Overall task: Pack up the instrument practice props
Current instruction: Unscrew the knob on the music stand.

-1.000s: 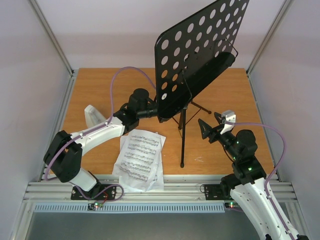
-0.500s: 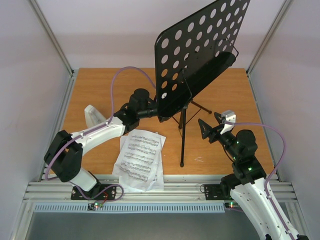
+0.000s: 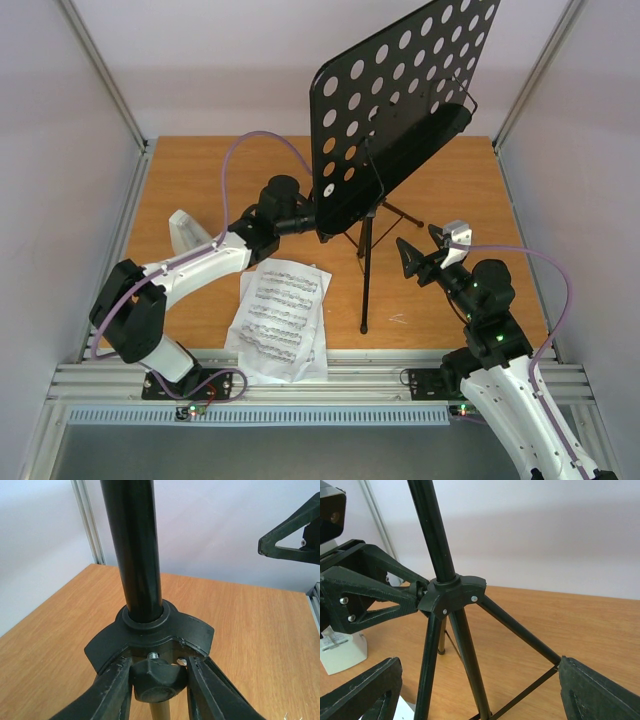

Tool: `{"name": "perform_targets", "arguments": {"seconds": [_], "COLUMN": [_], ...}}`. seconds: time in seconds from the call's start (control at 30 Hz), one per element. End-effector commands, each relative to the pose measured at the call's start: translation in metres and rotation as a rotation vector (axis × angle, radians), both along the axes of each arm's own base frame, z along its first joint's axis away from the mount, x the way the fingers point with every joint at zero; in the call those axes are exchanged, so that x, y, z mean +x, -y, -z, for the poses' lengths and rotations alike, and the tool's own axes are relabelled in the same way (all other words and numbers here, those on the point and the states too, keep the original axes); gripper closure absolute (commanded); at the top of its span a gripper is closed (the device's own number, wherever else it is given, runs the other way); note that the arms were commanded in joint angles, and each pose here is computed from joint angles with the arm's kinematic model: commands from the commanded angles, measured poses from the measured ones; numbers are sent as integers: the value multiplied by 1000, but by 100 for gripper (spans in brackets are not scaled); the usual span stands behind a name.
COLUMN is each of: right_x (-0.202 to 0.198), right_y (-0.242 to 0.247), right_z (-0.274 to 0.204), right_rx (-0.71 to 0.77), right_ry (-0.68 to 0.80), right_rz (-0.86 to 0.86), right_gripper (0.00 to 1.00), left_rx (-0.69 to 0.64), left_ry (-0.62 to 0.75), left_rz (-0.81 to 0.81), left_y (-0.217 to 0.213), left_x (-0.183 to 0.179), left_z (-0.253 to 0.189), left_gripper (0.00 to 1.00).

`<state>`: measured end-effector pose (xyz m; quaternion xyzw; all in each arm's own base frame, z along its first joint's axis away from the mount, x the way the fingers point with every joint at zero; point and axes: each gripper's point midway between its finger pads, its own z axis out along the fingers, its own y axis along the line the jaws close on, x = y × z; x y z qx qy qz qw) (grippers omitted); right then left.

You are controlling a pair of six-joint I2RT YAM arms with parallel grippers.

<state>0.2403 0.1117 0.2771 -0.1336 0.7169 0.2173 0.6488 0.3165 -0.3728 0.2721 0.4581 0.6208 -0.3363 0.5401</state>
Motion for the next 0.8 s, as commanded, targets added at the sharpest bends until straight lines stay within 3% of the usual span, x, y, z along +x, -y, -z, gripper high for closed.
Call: {"name": "perform_targets", "arguments": {"seconds": [0.0, 0.3, 0.77], "right_x": [0, -1, -2], "right_y": [-2, -1, -2], "right_z": [0, -1, -1], "right_rx": [8, 9, 12], "right_ry": [4, 7, 6], "right_rz": [-7, -7, -9], "right_gripper": [14, 14, 14], "left_rx": [-51, -75, -236], "left_ry": [58, -53, -506], "left_rz": [0, -18, -47], "left_y": [5, 4, -13], "left_x": [7, 9, 14], "left_z": [-22, -20, -25], "left_gripper": [69, 77, 81]}}
